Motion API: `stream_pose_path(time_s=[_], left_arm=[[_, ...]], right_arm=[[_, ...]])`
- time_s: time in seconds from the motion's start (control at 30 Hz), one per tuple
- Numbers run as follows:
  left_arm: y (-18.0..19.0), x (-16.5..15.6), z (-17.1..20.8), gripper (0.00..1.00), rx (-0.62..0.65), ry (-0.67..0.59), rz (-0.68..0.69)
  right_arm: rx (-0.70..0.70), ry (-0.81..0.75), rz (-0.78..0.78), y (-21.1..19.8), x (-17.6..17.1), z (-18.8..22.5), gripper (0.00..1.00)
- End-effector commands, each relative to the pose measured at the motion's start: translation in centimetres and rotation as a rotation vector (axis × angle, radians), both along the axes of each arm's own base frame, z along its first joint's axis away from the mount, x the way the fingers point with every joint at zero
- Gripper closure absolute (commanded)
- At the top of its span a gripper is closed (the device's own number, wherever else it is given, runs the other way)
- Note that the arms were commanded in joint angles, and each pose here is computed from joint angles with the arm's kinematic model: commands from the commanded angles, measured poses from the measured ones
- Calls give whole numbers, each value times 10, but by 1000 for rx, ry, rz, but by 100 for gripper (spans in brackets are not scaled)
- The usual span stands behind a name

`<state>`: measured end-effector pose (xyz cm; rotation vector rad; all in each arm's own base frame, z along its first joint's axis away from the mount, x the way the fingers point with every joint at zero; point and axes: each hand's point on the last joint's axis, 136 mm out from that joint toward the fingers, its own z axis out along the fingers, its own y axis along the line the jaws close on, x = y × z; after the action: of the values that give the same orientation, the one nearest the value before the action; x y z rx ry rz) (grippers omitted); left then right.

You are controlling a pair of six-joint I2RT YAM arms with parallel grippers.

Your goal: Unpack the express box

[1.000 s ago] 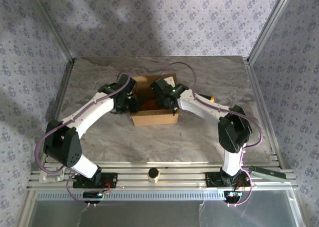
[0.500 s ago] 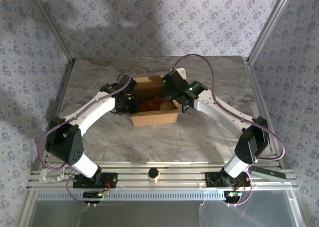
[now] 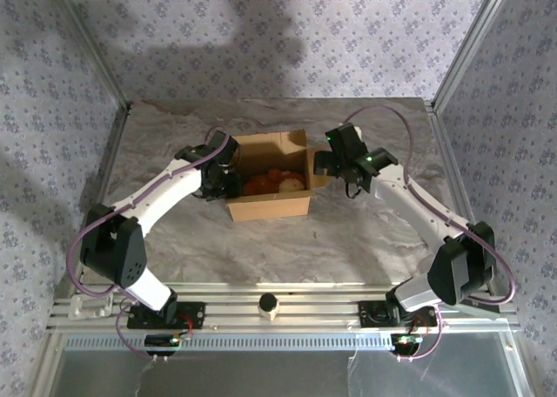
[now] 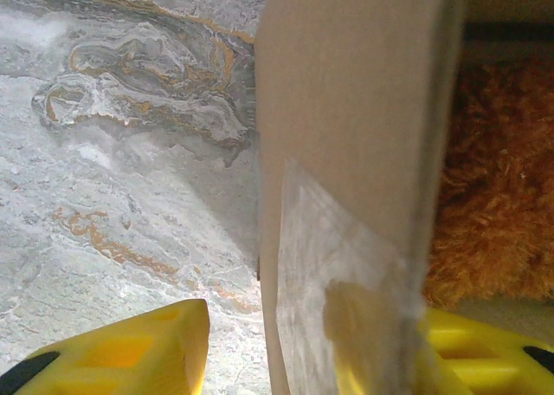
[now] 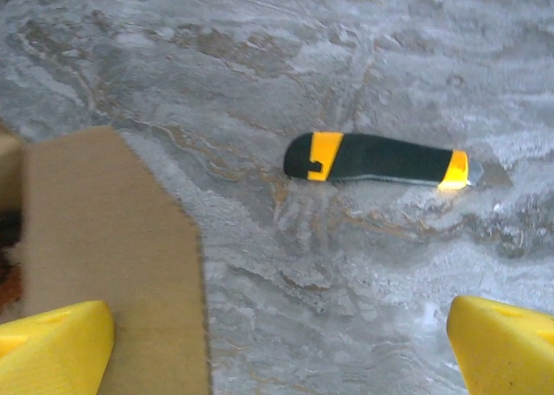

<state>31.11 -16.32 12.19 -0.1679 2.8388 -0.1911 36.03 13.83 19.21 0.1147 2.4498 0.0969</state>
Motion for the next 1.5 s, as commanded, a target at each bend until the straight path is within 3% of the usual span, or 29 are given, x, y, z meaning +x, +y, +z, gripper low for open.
stream_pose_path(time_s=[0.0, 0.27, 0.47, 0.67, 0.93, 1.23, 1.47], left_arm=[[22, -9, -10, 49, 104, 69, 29], [16, 2, 14, 49, 111, 8, -4], [6, 13, 61, 48, 177, -78, -70], [-4, 20, 87, 48, 269, -83, -127], [-9, 31, 83, 48, 439, -32, -164], [-21, 30, 66, 47, 453, 23, -160], [-24, 30, 38, 47, 439, 40, -115]], right_arm=[[144, 33, -24, -4, 0, -17, 0], [228, 39, 0, 4, 0, -35, 2], [255, 2, 19, 8, -3, -22, 2], [265, -42, 26, 10, -10, -7, 2], [253, -85, 73, 19, -14, 13, 2], [280, -101, 128, 47, -10, 18, 1], [301, -63, 128, 62, -3, 0, 0]])
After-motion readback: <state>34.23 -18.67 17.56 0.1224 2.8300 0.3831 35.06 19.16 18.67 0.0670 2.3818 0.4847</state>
